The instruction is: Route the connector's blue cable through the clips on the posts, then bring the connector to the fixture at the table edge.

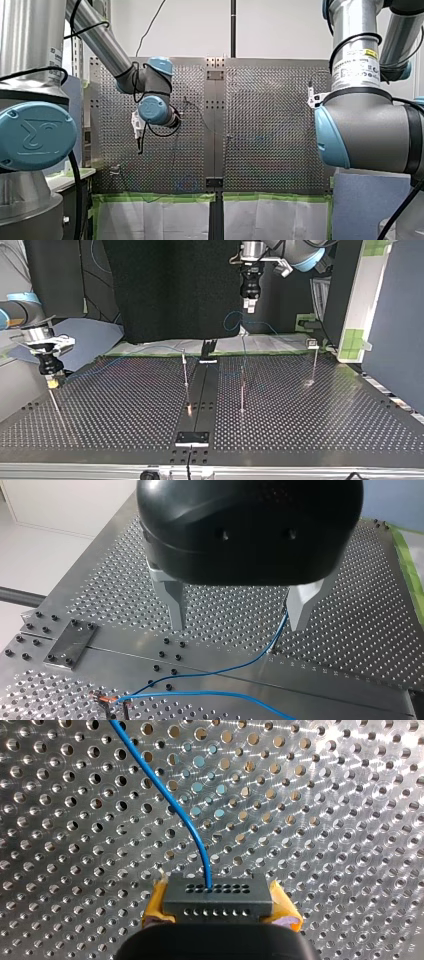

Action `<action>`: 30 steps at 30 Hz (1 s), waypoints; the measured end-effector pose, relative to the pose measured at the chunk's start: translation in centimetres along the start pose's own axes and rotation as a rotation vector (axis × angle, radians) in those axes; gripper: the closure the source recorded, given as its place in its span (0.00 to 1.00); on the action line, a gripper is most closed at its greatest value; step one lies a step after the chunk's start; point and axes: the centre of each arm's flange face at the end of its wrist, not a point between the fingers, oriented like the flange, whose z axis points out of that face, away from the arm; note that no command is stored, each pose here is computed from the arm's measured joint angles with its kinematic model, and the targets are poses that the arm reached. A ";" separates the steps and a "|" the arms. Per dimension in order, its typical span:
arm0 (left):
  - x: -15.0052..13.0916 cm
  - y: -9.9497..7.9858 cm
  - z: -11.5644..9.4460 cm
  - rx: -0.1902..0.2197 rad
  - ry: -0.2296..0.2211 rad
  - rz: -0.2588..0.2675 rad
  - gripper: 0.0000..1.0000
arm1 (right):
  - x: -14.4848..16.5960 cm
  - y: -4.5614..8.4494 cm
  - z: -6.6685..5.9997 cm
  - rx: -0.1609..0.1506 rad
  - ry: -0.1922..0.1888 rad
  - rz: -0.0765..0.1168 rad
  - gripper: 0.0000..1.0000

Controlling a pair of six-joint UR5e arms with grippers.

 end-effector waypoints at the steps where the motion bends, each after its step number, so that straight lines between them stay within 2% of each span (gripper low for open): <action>1: 0.0 0.0 0.0 0.000 0.000 0.000 0.00 | 0.0 0.0 0.0 0.000 0.000 0.000 1.00; 12: 0.0 0.0 0.0 0.000 0.000 0.000 0.00 | -0.2 0.0 0.1 -0.002 0.001 0.007 1.00; 14: 0.0 0.0 0.0 0.000 0.000 0.000 0.00 | -0.2 0.0 0.1 -0.005 0.000 0.006 0.71; 15: 0.0 0.0 0.0 0.000 0.000 0.000 0.00 | -0.3 0.0 0.1 -0.006 0.000 0.006 0.71; 16: 0.0 0.0 0.0 0.000 0.000 0.000 0.00 | -0.3 0.0 0.1 -0.006 0.000 0.005 0.60; 17: 0.0 0.0 0.0 0.000 0.000 0.000 0.00 | -0.3 0.0 0.1 -0.007 0.000 0.005 0.44; 18: 0.0 0.0 0.0 0.000 0.000 0.000 0.00 | -0.3 0.0 0.1 -0.007 0.000 0.004 0.44; 19: 0.0 0.0 0.0 0.000 0.000 0.000 0.00 | -0.3 -0.1 0.2 -0.008 -0.001 0.004 0.33; 20: 0.0 0.0 0.0 0.000 0.000 0.000 0.00 | -0.3 -0.1 0.2 -0.009 0.000 0.003 0.18; 21: 0.0 0.0 0.0 0.000 0.000 0.000 0.00 | -0.3 -0.1 0.2 -0.009 -0.001 0.003 0.18; 22: 0.0 0.0 0.0 0.000 0.000 0.000 0.00 | -0.6 -0.1 0.2 -0.010 -0.005 0.005 0.04; 23: 0.0 0.0 0.0 0.000 0.000 0.000 0.00 | -0.7 -0.1 0.1 -0.010 -0.006 0.006 0.00; 30: 0.0 0.0 0.0 0.000 0.000 0.000 0.00 | -0.6 -0.2 0.3 -0.009 -0.003 0.004 0.00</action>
